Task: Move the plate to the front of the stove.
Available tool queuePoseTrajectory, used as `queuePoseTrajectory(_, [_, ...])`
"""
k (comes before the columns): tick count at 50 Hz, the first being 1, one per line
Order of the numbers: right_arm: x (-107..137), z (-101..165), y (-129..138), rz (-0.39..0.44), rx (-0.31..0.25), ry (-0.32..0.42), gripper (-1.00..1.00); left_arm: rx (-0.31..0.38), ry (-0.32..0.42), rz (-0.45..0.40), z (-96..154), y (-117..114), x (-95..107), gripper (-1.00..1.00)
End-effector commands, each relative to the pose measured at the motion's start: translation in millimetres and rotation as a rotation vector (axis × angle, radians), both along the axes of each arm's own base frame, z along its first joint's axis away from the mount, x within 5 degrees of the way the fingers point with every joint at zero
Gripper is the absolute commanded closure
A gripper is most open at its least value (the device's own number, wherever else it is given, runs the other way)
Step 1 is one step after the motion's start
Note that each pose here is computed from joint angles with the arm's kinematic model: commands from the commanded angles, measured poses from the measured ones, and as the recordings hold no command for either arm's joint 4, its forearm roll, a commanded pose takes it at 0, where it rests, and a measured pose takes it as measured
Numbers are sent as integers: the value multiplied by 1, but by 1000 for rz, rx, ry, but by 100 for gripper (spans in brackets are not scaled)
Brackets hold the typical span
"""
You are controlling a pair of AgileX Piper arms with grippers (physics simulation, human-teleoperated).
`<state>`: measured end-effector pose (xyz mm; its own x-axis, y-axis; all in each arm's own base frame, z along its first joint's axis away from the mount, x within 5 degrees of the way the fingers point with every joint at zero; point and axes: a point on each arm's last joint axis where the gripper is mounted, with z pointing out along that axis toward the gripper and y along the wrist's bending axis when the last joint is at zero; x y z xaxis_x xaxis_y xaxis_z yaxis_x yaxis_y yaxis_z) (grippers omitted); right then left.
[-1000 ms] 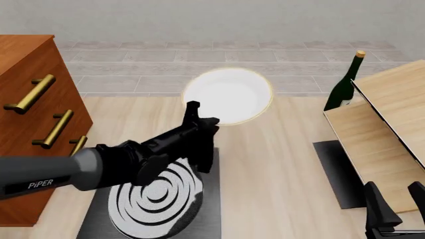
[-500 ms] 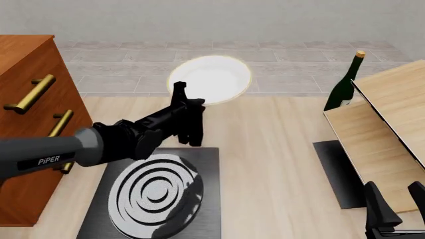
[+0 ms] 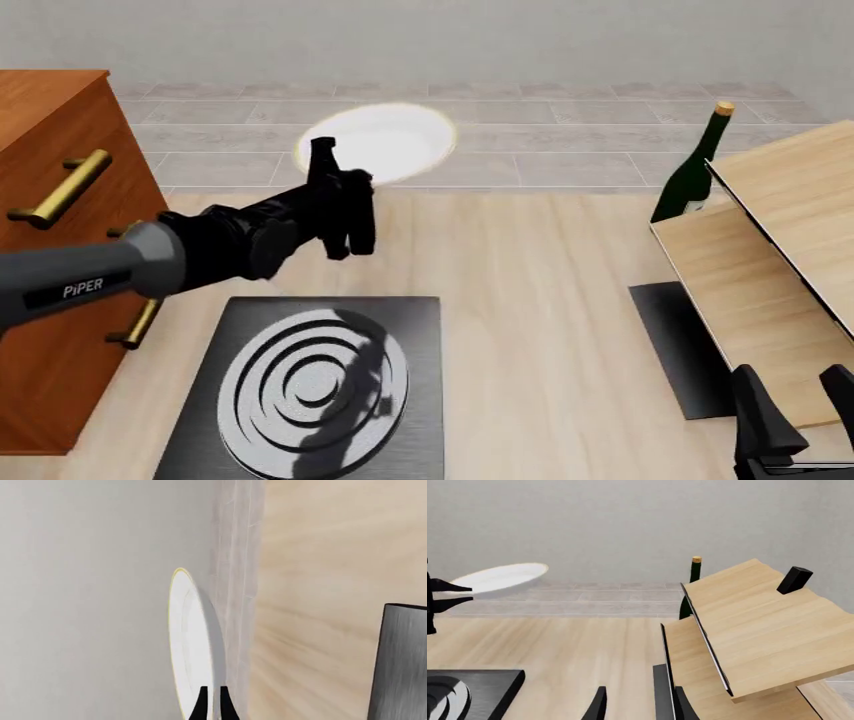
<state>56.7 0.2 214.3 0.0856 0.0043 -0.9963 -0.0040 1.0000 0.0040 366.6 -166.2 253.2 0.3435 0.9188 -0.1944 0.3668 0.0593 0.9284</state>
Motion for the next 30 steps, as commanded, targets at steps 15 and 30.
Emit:
queuePoseTrajectory(15, [0,0,0,0,0,0,-100,20,66,72,-3,23,19,100])
queuePoseTrajectory(30, [0,0,0,0,0,0,-100,18,109,87,-16,24,28,100])
